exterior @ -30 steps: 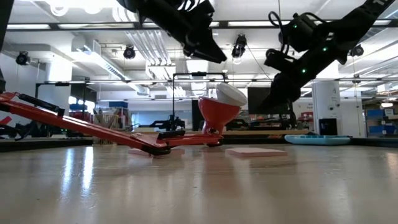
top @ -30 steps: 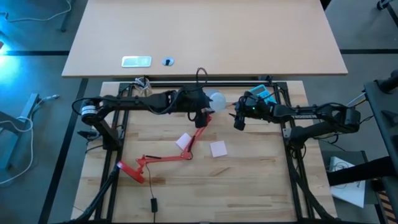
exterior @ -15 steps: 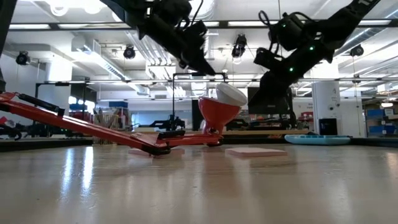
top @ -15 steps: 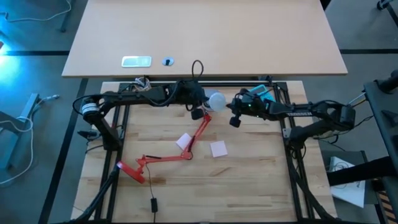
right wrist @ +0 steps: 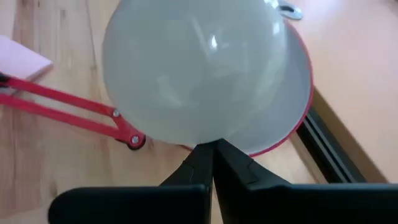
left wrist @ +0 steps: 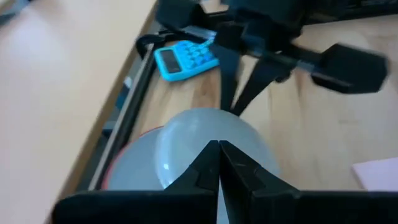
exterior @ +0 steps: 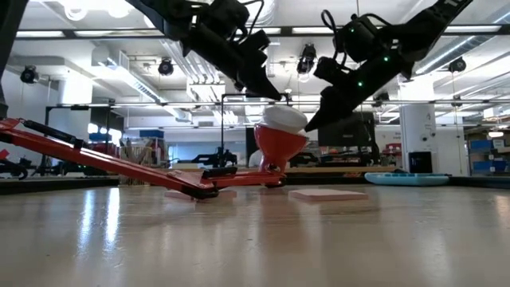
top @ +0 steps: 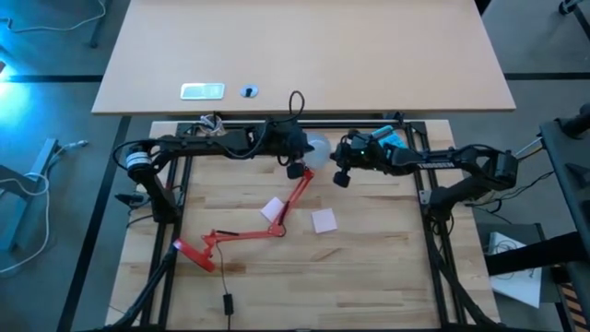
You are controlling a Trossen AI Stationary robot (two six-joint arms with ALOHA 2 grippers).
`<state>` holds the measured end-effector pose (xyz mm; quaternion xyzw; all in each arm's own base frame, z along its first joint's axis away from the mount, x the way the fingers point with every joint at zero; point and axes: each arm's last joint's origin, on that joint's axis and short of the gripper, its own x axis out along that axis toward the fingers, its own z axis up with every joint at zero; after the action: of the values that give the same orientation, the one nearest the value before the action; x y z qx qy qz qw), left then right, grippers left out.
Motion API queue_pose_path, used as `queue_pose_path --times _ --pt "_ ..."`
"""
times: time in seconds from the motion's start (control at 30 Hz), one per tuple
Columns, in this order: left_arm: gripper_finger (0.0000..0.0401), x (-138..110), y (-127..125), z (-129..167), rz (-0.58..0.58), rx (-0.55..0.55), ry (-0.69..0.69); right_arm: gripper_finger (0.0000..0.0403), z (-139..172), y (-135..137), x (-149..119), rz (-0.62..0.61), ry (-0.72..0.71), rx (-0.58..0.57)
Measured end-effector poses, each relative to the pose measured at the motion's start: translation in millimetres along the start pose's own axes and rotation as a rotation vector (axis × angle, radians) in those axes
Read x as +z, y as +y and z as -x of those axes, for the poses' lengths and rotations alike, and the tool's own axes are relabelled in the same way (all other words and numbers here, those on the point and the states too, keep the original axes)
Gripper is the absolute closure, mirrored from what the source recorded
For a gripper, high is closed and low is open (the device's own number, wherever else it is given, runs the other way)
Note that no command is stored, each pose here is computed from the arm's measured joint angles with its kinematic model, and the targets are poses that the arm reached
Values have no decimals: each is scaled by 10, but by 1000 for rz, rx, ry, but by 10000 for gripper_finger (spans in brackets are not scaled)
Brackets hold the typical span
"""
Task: Screw lightbulb
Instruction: Insert the lightbulb into the red lamp
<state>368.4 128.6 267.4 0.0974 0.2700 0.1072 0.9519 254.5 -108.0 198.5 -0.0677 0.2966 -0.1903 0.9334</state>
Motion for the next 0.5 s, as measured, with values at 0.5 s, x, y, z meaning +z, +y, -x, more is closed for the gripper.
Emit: queue_pose_path --times 0.5 --pt "401 -3 61 23 -39 -93 -38 402 13 -9 0 -8 30 4"
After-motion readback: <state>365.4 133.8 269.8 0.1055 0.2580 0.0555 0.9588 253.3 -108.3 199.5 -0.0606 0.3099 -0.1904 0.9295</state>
